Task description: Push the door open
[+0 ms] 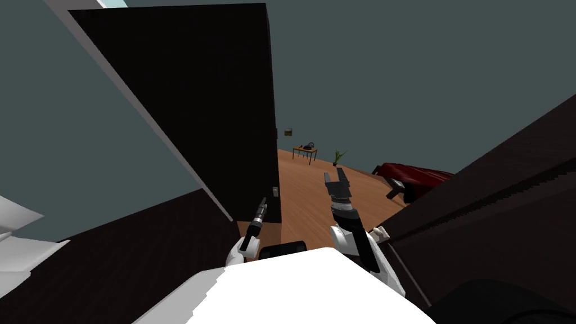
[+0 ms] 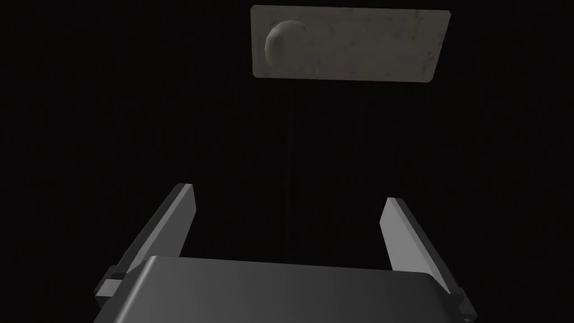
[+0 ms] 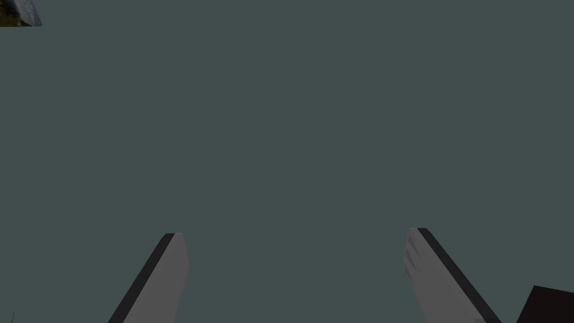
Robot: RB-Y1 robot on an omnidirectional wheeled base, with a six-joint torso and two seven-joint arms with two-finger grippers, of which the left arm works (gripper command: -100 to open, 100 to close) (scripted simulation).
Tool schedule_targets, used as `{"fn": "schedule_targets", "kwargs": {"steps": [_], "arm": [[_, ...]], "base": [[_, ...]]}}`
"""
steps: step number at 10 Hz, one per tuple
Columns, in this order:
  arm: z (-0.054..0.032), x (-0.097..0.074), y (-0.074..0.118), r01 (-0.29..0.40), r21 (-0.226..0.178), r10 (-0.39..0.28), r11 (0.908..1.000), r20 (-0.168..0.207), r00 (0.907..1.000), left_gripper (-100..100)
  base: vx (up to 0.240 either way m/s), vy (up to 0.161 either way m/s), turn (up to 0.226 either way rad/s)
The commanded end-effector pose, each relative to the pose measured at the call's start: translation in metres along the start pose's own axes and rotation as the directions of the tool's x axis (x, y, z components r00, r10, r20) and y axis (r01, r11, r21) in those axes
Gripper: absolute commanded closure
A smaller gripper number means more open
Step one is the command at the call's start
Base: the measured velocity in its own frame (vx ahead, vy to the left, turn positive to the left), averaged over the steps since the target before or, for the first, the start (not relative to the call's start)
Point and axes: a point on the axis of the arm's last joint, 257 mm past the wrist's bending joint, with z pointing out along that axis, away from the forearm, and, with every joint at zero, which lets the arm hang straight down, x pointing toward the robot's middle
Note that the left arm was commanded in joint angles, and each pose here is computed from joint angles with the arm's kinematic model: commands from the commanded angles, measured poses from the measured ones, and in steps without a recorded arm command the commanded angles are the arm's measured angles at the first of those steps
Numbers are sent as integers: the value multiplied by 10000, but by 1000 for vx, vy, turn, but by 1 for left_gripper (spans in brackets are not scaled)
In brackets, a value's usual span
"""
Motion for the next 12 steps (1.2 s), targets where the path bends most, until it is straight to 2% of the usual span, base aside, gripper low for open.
{"fn": "schedule_targets", "kwargs": {"steps": [1,2,4,5,6,8,10,12], "arm": [[12,198,-37,180,54,-180,9998,-69,9998,-100],[12,198,-37,180,54,-180,9998,-69,9998,-100],[31,402,-68,436,88,-435,9990,-126,9990,-100],[22,337,-77,369,99,-368,9993,-106,9993,-100],[0,176,-46,69,45,-68,10000,-46,10000,-100],[-21,32,-26,-169,20,169,9999,30,9999,-100],[-28,-4,-22,-199,26,199,9998,82,9998,-100],[-22,45,-30,-67,56,66,10000,117,9999,-100]], "base": [[-179,8,77],[-108,-9,22],[-88,-41,52],[-40,-33,8],[121,11,-20],[254,-6,-31],[237,-42,-23],[164,-72,-22]]}}
